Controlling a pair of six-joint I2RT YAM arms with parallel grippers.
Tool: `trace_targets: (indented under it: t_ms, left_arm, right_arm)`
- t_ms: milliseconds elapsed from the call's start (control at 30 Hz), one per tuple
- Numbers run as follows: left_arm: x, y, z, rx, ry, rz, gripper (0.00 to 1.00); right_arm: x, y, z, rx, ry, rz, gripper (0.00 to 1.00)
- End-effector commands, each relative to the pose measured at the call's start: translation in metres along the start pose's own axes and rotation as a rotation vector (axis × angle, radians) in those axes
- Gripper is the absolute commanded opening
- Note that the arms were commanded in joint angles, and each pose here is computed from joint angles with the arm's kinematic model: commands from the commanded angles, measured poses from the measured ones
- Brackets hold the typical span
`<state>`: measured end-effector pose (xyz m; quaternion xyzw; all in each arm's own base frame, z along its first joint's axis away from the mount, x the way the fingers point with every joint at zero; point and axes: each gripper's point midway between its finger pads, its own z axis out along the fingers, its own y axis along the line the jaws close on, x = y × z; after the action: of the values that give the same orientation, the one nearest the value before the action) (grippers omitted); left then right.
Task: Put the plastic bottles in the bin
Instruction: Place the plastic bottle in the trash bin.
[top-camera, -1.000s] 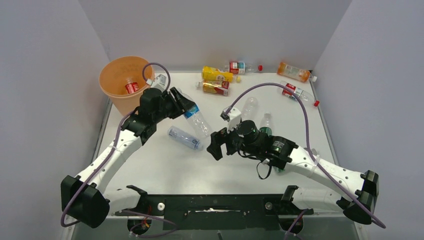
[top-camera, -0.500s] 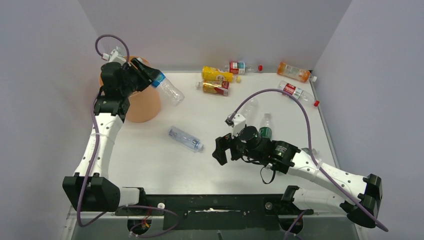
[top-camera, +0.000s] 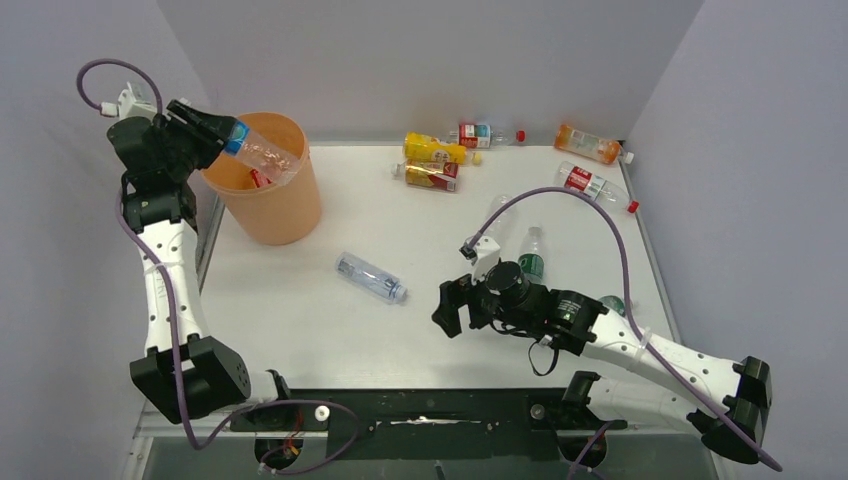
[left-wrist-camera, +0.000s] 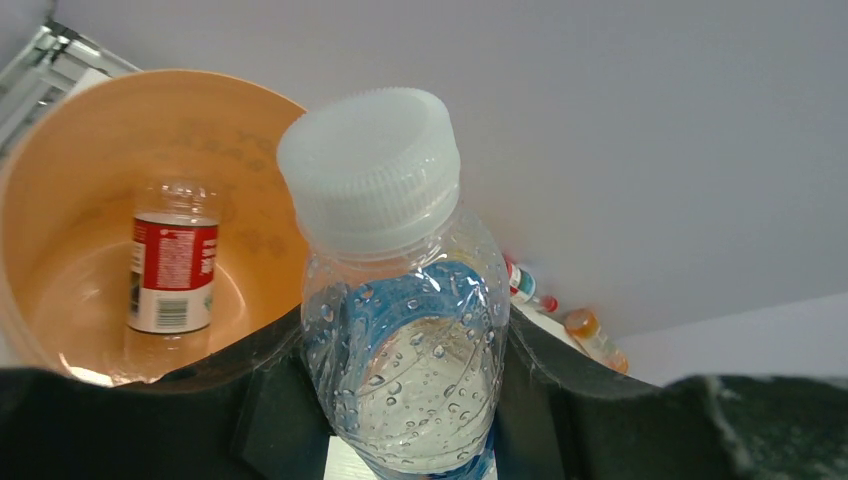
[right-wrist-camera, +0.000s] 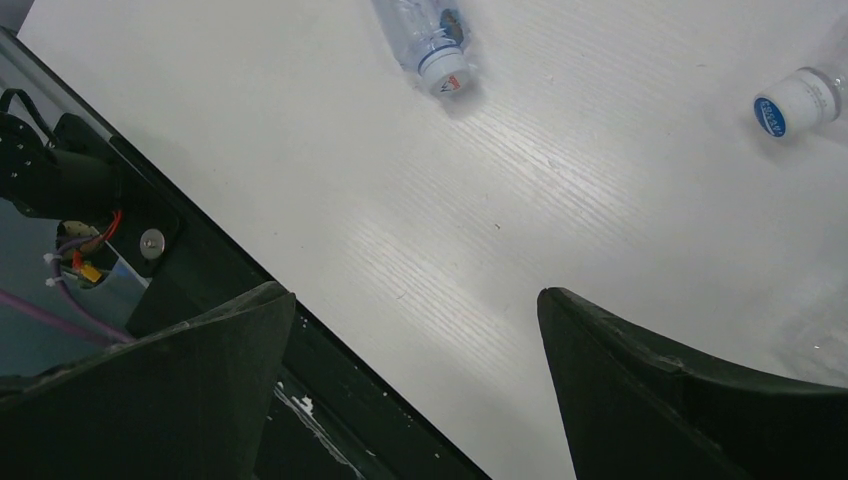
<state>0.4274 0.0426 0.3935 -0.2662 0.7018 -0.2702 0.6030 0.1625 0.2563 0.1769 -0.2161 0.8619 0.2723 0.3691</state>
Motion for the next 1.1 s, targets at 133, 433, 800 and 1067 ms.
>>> trace_targets:
  t_ms: [133,433,800,1067]
  left_arm:
    - [-0.043,0.023,0.002,-0.009,-0.095,0.042,0.39]
    - [-0.032,0.047,0.024,-0.023,-0.05,0.024,0.61]
    - [-0.025,0.071,0.041,-0.075,-0.028,0.046,0.76]
    - [-0.032,0.075,0.046,-0.1,-0.037,0.06,0.8]
  right_arm:
    - [-0.002,0.001,0.003,-0.005,-0.025,0.024,0.98]
    - [-0.001,0.003,0.009,-0.012,-0.014,0.022,0.98]
    - [0.001,0.006,0.018,-0.016,0.006,0.02,0.98]
    - [0.004,0.01,0.03,-0.029,0.03,0.013,0.98]
